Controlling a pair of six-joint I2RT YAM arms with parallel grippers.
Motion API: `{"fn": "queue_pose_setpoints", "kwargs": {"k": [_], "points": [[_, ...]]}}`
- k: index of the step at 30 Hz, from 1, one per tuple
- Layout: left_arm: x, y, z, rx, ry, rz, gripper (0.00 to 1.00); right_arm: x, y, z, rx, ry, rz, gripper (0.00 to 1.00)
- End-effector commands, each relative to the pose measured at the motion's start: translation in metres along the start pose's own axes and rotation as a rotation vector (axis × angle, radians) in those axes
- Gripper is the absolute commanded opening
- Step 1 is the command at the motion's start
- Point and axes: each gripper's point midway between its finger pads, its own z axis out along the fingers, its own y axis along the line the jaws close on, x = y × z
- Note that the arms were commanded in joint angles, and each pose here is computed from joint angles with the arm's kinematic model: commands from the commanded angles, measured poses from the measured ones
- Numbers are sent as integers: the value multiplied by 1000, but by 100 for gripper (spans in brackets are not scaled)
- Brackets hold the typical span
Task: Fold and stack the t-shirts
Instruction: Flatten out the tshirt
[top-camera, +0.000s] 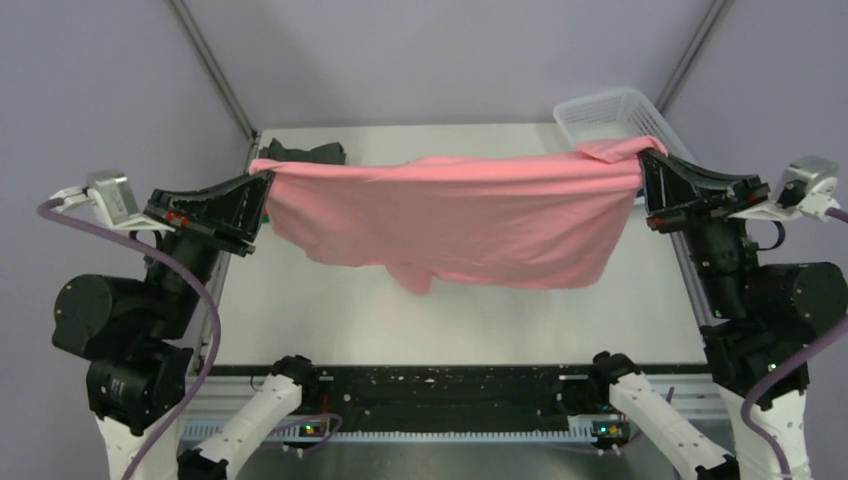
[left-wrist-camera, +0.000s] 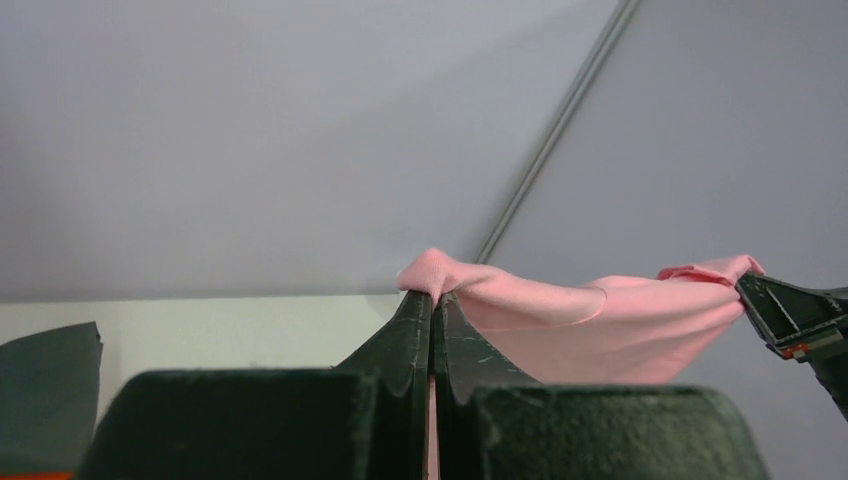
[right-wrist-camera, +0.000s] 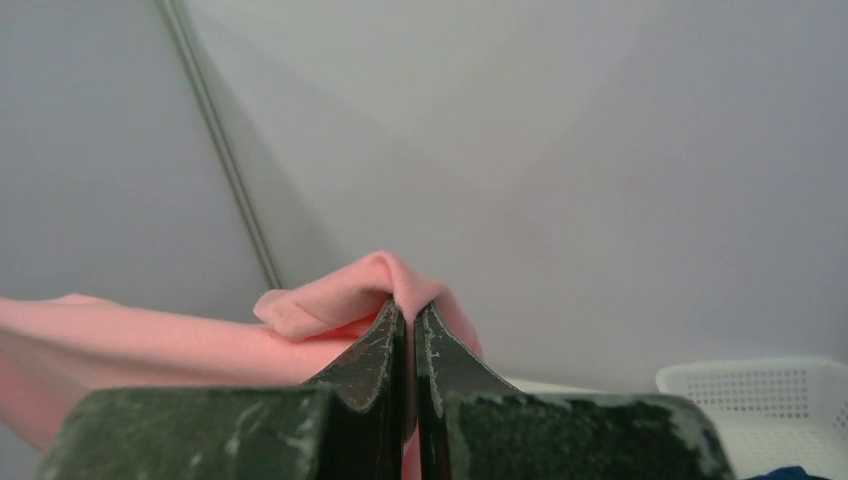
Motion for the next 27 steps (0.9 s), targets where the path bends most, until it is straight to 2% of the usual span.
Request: {"fn": "queue_pose_setpoints", "kwargs": {"k": [1, 4, 6, 10, 14, 16, 19, 20, 23, 24, 25, 26, 27], "points": [[-23, -24, -2, 95, -37, 44, 0, -19, 15, -14, -47, 18, 53, 0], [-30, -21, 4, 69, -54, 58, 0, -18, 9, -16, -10, 12, 65, 0], [-22, -8, 22, 18, -35, 63, 0, -7, -3, -12, 49, 27, 65, 0], [23, 52, 78, -206, 56, 87, 0, 48, -32, 7, 174, 140, 53, 0], [112, 158, 137, -560, 223, 152, 0, 150, -87, 26, 409, 327, 14, 0], [187, 221, 163, -696, 391, 163, 0, 203, -109, 32, 499, 413, -8, 0], [270, 294, 180, -828, 550, 123, 0, 292, -134, 41, 567, 571, -39, 3], [290, 313, 184, -858, 589, 115, 3, 318, -141, 47, 573, 616, -46, 6], [341, 356, 193, -922, 698, 102, 44, 395, -163, 63, 589, 763, -60, 22], [354, 365, 196, -932, 724, 104, 56, 418, -170, 66, 599, 811, -62, 32], [362, 371, 199, -936, 742, 105, 73, 435, -175, 70, 607, 854, -61, 48], [372, 376, 199, -940, 765, 104, 94, 450, -179, 73, 610, 892, -60, 59], [378, 378, 201, -937, 778, 101, 98, 462, -182, 79, 617, 914, -62, 67]]}}
